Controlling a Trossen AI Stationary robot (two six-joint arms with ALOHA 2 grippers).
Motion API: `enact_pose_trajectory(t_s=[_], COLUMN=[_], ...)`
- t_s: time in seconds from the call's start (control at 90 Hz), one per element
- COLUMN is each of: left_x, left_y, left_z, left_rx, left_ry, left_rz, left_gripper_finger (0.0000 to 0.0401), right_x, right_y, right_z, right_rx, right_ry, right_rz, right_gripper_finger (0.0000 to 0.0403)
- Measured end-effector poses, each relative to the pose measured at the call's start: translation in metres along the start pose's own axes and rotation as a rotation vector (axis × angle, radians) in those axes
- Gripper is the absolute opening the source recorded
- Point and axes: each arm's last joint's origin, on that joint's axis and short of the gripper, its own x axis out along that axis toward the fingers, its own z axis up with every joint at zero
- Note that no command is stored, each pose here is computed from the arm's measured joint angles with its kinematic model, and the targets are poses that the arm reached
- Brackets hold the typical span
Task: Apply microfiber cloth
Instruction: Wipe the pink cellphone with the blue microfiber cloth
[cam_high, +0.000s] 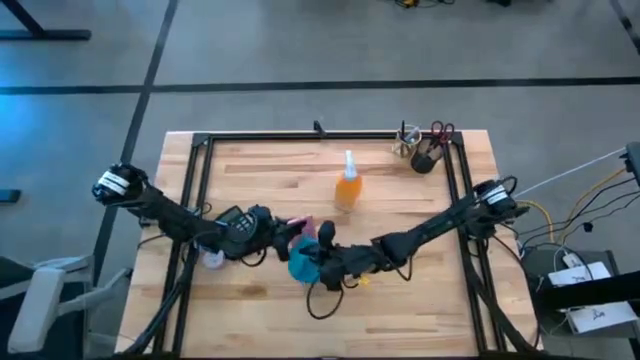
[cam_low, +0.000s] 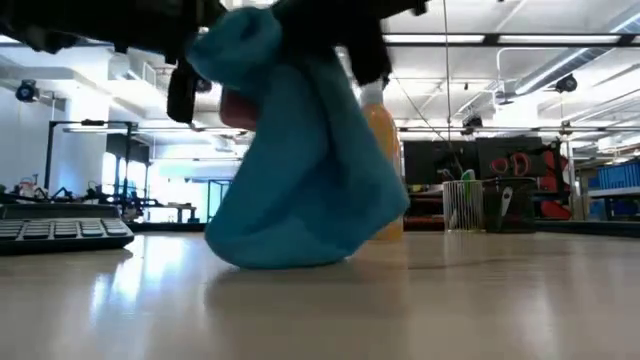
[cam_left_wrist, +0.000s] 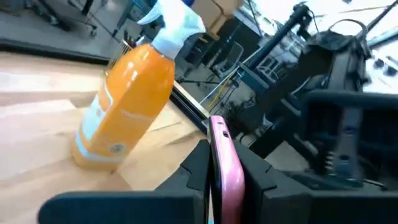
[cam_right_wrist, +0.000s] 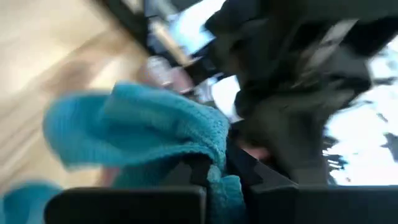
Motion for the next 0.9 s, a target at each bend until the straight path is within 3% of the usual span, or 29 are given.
enact_pose_trajectory(t_s=[0.211,0.444,0.6,0.778,0.9], left_x=[0.012,0.011,0.004,-0.009,-0.013], left_y=[-0.004,-0.011,-0.005,0.002,0.003], left_z=[-0.002,0.002,0.001,0.004,0.002], left_rx=[-0.043,-0.024,0.033,0.102,0.160], left_ry=[-0.068,-0.062,-0.039,-0.022,0.070], left_rz=[0.002,-0.050,-0.060,-0.083,-0.207], left_gripper_finger=[0.0021,0.0021,0.0021,0.0021,0.0021], right_x=[0.007,0.009,-0.002,-0.026,-0.024], right_y=[-0.015,0.000,0.003,-0.024,-0.049], right_z=[0.005,-0.007,-0.005,0.009,0.000], right_rx=[-0.098,-0.023,0.072,0.055,0.025], right_ry=[0.088,0.091,0.176,0.204,0.223], right_rz=[-0.134,0.096,0.244,0.249,0.206], right_gripper_finger=[0.0000,0.0000,0.0000,0.0000,0.0000])
